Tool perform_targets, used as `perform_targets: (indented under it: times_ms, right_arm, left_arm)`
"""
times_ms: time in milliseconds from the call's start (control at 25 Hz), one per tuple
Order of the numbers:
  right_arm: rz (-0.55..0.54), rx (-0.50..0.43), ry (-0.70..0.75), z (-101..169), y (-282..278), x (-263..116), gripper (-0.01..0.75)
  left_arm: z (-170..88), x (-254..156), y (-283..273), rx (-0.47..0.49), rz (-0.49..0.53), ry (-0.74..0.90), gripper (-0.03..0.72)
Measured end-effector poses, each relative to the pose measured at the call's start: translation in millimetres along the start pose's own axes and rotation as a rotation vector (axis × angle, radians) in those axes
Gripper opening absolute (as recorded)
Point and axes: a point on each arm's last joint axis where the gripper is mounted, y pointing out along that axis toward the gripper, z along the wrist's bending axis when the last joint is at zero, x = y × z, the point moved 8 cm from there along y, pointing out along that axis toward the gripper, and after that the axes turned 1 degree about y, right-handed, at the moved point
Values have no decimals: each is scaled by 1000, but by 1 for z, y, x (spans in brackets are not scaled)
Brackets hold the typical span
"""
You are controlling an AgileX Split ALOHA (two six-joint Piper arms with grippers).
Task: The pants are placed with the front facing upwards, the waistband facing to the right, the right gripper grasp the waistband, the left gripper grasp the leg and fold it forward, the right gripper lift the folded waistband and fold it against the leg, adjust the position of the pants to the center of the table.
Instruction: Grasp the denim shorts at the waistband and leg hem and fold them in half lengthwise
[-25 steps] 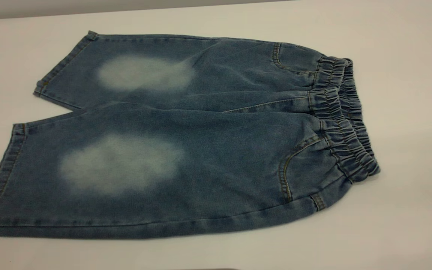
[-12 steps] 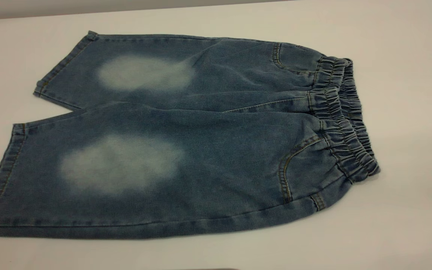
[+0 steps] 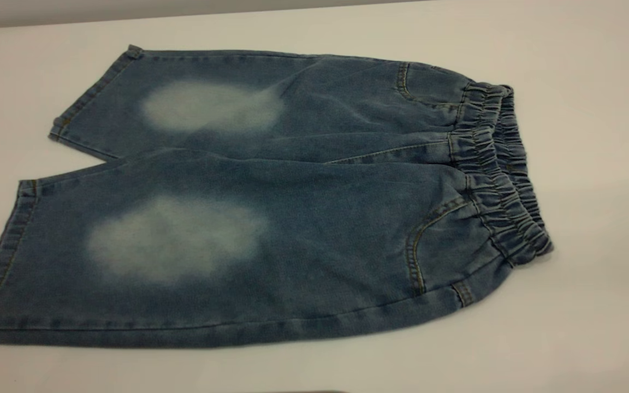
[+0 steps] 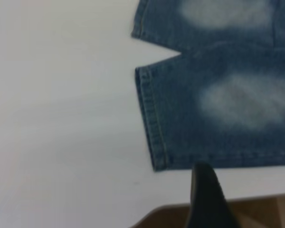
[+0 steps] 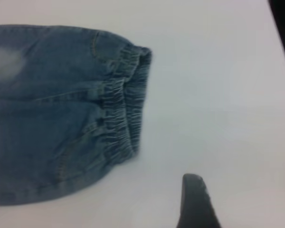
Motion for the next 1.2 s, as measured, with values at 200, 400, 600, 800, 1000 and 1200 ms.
perform_targets:
  times_ms: [200,400,600,800,1000,1200]
  right_arm:
    - [101,26,29,10,31,19,387]
    - [268,72,-5,20,72,20,454]
    - [416,124,92,32,110,14,501]
    - [499,177,178,42,150,8,502]
    - [552,181,235,41,191,-4,502]
    - [629,165,313,38,227,-27,502]
  left_arm:
    - [1,23,23,-10,86,-9,389]
    - [3,42,63,-28,228,84,389]
    - [2,53,101,-64,342,141,422]
    - [2,45,139,-86,453,139,471]
    - [-11,33,169,-175,528,118,475]
    - [-31,28,188,-300,534,97,475]
